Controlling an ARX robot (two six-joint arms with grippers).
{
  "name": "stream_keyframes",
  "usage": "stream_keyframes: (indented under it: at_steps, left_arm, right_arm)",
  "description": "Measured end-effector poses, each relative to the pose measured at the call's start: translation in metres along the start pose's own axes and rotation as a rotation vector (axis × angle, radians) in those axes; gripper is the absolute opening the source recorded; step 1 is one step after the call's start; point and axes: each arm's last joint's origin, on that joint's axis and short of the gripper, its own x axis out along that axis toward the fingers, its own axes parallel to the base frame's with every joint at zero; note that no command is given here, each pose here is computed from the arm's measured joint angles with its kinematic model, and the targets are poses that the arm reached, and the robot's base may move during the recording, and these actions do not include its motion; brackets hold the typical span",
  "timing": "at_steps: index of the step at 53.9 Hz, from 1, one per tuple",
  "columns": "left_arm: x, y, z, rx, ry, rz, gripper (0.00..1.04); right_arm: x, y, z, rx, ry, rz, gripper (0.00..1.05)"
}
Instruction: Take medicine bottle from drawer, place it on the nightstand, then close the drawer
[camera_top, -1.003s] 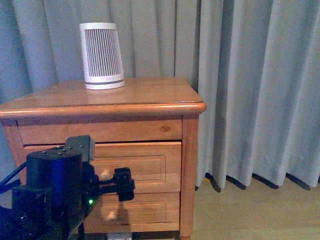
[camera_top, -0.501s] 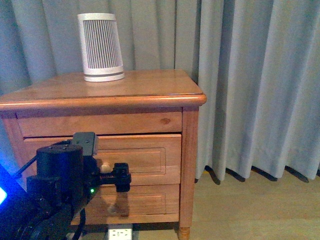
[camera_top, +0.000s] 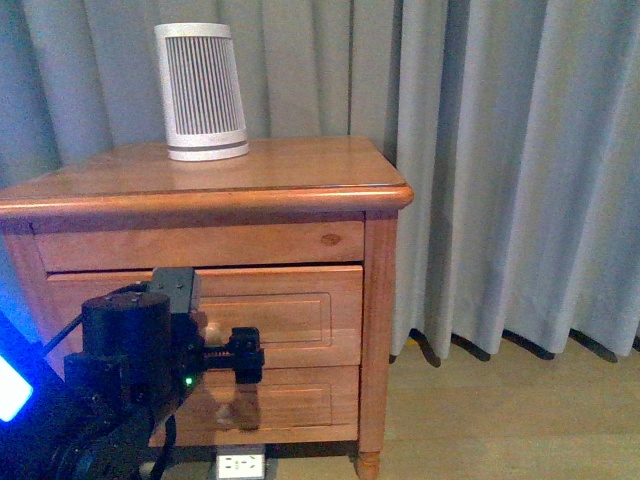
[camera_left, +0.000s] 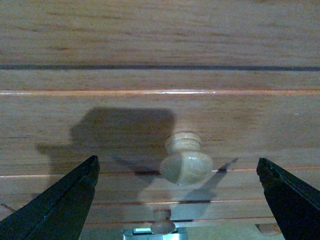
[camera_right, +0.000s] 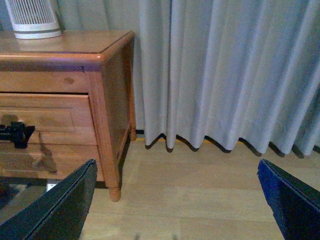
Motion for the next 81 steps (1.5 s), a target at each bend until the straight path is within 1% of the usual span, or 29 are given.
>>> stream_keyframes:
  at_steps: [19, 21, 46, 50, 62, 74, 81]
  left_arm:
    - [0.008, 0.001, 0.004, -0.004, -0.009, 0.017, 0.98]
    - [0.008, 0.001, 0.003, -0.004, -0.007, 0.017, 0.96]
    - [0.009, 0.002, 0.003, -0.006, -0.012, 0.006, 0.28]
    - [0.008, 0.002, 0.002, -0.006, -0.015, 0.004, 0.26]
    - [0.0, 0.003, -0.003, -0.007, -0.033, 0.007, 0.25]
    - [-0.028, 0.003, -0.014, 0.024, -0.044, 0.027, 0.25]
    - [-0.058, 0.001, -0.02, 0.056, -0.031, 0.037, 0.25]
  right_arm:
    - [0.0, 0.0, 0.0, 0.0, 0.0, 0.0, 0.98]
    - [0.0, 0.0, 0.0, 0.0, 0.0, 0.0, 0.98]
    - [0.0, 0.0, 0.0, 0.0, 0.0, 0.0, 0.98]
    - [0.0, 0.0, 0.0, 0.0, 0.0, 0.0, 0.98]
    - [0.0, 0.0, 0.0, 0.0, 0.0, 0.0, 0.98]
    - [0.0, 0.0, 0.0, 0.0, 0.0, 0.0, 0.98]
    - [0.0, 0.0, 0.0, 0.0, 0.0, 0.0, 0.98]
